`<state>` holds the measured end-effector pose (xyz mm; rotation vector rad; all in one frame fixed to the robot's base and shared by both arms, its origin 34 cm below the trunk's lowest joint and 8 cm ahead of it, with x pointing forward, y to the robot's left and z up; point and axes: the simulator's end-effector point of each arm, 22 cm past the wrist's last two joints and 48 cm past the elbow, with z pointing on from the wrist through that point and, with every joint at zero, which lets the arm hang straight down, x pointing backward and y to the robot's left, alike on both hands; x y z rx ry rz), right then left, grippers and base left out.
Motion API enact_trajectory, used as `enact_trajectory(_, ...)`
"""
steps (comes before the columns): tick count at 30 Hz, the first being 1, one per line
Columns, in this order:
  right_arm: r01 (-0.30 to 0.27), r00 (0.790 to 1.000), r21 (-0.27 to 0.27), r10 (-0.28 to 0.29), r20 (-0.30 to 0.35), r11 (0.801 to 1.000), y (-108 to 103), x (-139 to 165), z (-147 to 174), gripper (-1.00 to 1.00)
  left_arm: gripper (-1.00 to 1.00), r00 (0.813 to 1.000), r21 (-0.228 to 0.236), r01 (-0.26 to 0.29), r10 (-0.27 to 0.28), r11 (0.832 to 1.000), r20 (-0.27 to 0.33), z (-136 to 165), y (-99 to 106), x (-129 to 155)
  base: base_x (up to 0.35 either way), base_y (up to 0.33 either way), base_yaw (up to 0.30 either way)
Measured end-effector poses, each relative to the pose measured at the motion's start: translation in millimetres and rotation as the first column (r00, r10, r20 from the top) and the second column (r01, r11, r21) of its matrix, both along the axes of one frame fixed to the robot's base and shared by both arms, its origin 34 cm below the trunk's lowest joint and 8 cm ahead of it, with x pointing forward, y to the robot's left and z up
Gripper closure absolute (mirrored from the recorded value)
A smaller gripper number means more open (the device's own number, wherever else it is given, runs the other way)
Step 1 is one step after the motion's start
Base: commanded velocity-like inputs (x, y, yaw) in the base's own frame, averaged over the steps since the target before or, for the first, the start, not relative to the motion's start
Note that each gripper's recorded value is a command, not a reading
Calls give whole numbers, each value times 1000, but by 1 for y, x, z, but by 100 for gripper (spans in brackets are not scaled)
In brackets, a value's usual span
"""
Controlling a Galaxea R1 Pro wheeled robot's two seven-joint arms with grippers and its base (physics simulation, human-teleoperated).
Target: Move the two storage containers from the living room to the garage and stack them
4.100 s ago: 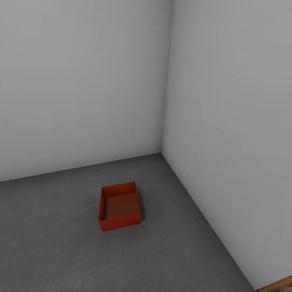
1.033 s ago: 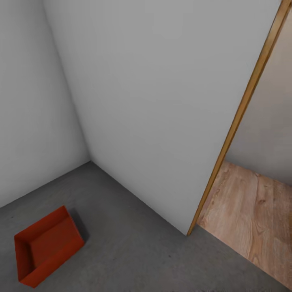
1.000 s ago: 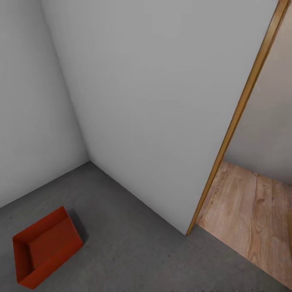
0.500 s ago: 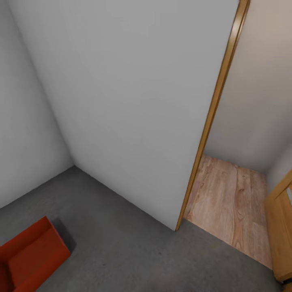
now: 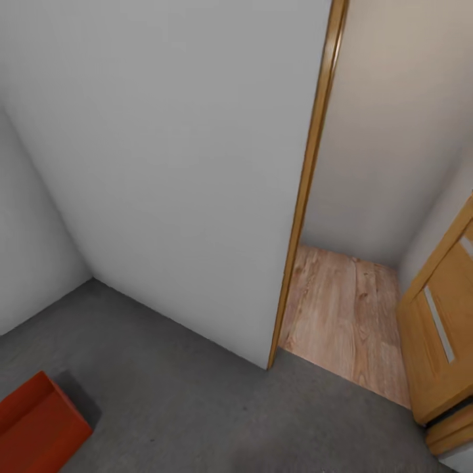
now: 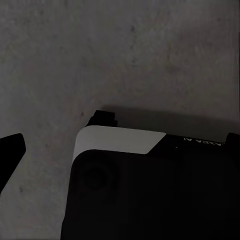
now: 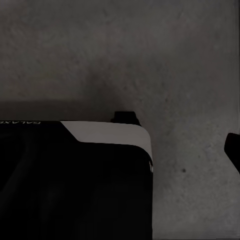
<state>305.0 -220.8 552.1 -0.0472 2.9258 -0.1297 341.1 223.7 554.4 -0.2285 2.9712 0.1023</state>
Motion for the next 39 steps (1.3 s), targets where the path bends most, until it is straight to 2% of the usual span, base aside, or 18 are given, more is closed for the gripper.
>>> enact_trajectory(21, 0, 1000, 0, 0, 1, 1000, 0, 0, 0, -100, -100, 1000, 0, 0, 0, 1000, -5, 0, 0, -1, 0, 0, -243)
enact_trajectory(39, 1, 1000, -4, -1, 22, 1000, -2, 8, 4, -100, -100, 1000, 2, -1, 1, 1000, 19, 4, 1, 8, 0, 0, -13)
